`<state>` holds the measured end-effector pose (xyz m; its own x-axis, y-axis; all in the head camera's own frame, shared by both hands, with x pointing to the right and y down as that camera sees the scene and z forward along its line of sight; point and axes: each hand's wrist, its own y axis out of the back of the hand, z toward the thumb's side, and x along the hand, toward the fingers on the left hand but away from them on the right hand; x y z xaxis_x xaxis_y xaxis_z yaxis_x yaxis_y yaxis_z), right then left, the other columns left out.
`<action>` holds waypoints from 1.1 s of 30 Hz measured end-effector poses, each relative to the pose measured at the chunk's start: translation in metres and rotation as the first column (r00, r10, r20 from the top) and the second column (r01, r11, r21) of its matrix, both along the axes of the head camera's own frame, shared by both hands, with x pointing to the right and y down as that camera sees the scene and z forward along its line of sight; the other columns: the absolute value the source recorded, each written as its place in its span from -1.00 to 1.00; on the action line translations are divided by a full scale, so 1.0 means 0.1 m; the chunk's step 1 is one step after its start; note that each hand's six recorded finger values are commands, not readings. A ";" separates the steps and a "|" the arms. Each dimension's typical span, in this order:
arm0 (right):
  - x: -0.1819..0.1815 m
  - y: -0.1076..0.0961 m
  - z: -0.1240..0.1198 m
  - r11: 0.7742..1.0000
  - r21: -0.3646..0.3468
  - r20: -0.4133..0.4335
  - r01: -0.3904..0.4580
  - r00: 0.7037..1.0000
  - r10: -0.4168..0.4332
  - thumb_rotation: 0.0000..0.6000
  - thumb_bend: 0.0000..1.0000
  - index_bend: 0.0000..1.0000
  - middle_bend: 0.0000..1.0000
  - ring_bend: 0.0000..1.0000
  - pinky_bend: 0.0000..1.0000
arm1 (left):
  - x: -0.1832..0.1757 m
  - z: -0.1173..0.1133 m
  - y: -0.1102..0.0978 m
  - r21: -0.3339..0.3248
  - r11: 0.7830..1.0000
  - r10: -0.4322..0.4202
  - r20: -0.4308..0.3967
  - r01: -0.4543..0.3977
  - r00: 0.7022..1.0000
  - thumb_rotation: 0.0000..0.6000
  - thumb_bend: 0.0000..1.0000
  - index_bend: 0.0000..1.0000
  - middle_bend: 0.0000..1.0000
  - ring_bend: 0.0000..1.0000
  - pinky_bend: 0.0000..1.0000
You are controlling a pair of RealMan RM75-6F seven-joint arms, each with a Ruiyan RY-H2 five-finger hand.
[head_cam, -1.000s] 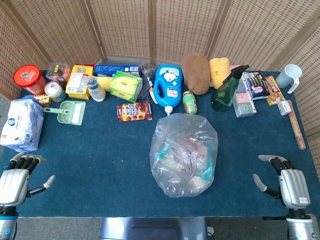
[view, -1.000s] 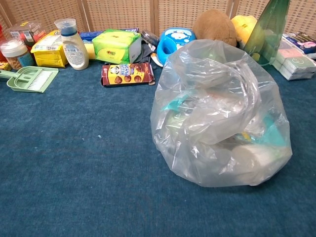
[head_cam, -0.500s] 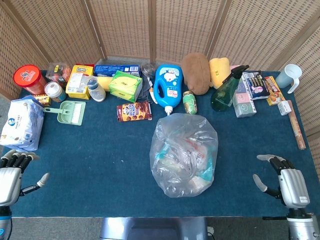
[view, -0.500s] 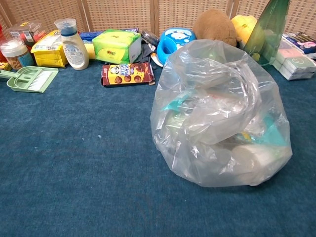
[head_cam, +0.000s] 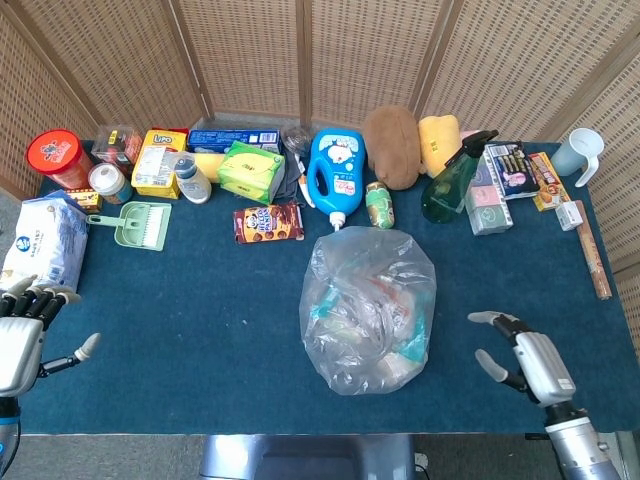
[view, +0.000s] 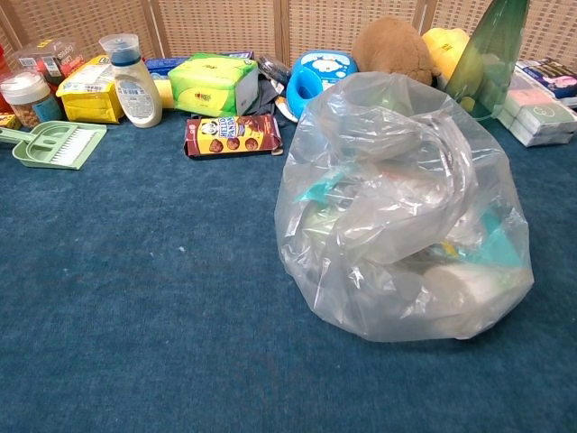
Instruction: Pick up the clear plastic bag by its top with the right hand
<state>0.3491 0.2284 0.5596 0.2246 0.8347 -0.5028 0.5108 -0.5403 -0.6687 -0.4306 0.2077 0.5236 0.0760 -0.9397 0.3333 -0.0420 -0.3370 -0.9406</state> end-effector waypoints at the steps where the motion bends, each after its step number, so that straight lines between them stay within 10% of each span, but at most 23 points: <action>1: -0.04 0.00 0.02 1.000 -0.003 0.003 0.013 1.000 -0.013 -1.00 -0.38 -0.51 -0.45 -0.52 -0.50 | 0.01 0.00 -0.01 0.001 1.000 0.003 -0.001 -0.003 1.000 -1.00 -0.58 -0.36 -0.38 -0.55 -0.74; 33: -1.29 -0.11 0.48 0.962 -0.087 0.158 0.258 0.957 -0.243 -1.00 -0.39 -0.51 -0.45 -0.55 -0.51 | -0.01 0.13 -0.02 -0.042 0.999 0.010 -0.016 -0.010 1.000 -1.00 -0.59 -0.36 -0.38 -0.55 -0.74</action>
